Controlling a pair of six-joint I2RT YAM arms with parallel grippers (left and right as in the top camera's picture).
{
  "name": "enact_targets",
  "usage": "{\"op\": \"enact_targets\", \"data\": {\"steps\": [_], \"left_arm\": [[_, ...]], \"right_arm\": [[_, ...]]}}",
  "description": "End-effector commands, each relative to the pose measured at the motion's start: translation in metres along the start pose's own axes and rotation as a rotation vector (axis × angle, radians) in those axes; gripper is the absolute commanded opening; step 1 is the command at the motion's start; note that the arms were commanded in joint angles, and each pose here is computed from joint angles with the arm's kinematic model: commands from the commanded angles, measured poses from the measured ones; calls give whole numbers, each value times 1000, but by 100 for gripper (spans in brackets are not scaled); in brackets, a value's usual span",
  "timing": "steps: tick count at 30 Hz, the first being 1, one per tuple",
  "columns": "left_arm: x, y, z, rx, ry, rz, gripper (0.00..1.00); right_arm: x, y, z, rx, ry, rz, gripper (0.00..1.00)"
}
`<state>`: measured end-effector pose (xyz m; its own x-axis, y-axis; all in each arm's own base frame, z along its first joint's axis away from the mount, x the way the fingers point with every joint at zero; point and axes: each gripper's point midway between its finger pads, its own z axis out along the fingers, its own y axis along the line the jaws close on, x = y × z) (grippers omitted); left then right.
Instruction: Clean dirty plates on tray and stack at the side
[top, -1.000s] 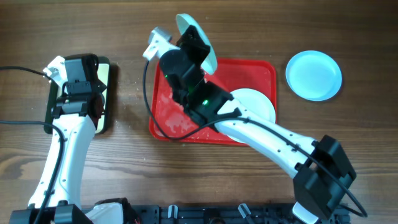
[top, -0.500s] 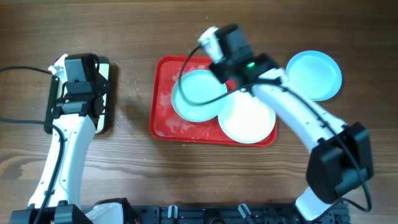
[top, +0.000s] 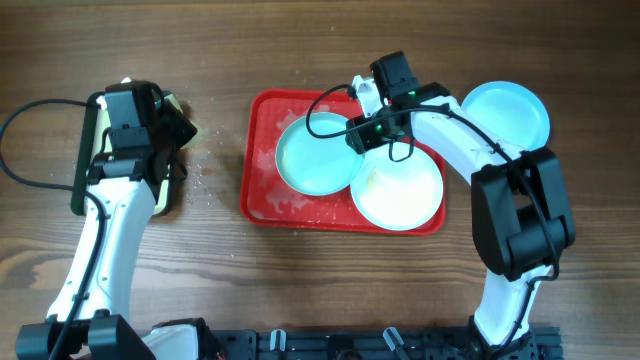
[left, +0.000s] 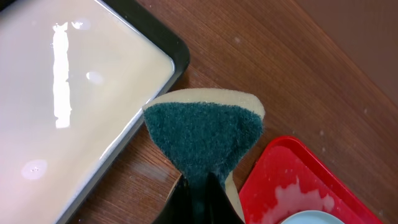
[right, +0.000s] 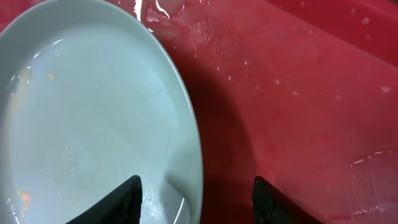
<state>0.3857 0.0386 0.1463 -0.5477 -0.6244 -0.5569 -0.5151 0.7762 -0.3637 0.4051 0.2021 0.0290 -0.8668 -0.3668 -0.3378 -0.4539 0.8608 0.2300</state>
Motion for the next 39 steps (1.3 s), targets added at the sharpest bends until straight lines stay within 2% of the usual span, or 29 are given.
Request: {"op": "enact_targets", "data": {"steps": [1, 2, 4, 6, 7, 11, 17, 24, 27, 30, 36, 39], "left_arm": [[3, -3, 2, 11, 10, -7, 4], [3, -3, 2, 11, 10, -7, 4], [3, -3, 2, 12, 11, -6, 4], [6, -7, 2, 28, 22, -1, 4], [7, -10, 2, 38, 27, 2, 4], [13, -22, 1, 65, 35, 26, 4], [42, -70, -1, 165, 60, 127, 4], [98, -113, 30, 229, 141, 241, 4], [122, -127, 46, 253, 171, 277, 4], [166, -148, 61, 332, 265, 325, 4], [232, -140, 79, 280, 393, 399, 4], [230, -118, 83, 187, 379, 470, 4]], "right_arm": [[10, -3, 5, 16, 34, 60, 45], [11, -2, 5, 10, 37, 79, 40], [12, 6, 5, -34, 44, 100, 37], [14, 7, 5, -42, 52, 120, 12], [14, 7, 5, -42, 53, 130, 4], [12, 11, 6, -45, 44, 126, 4], [-47, 27, 11, -77, -188, 95, 4], [-34, 11, 48, -26, -142, 107, 4], [-34, -6, 48, 74, -153, 114, 4], [-34, -5, 49, 70, -153, 119, 4], [-32, -5, 49, 71, -144, 122, 4], [-32, -5, 49, 70, -144, 122, 4]]}}
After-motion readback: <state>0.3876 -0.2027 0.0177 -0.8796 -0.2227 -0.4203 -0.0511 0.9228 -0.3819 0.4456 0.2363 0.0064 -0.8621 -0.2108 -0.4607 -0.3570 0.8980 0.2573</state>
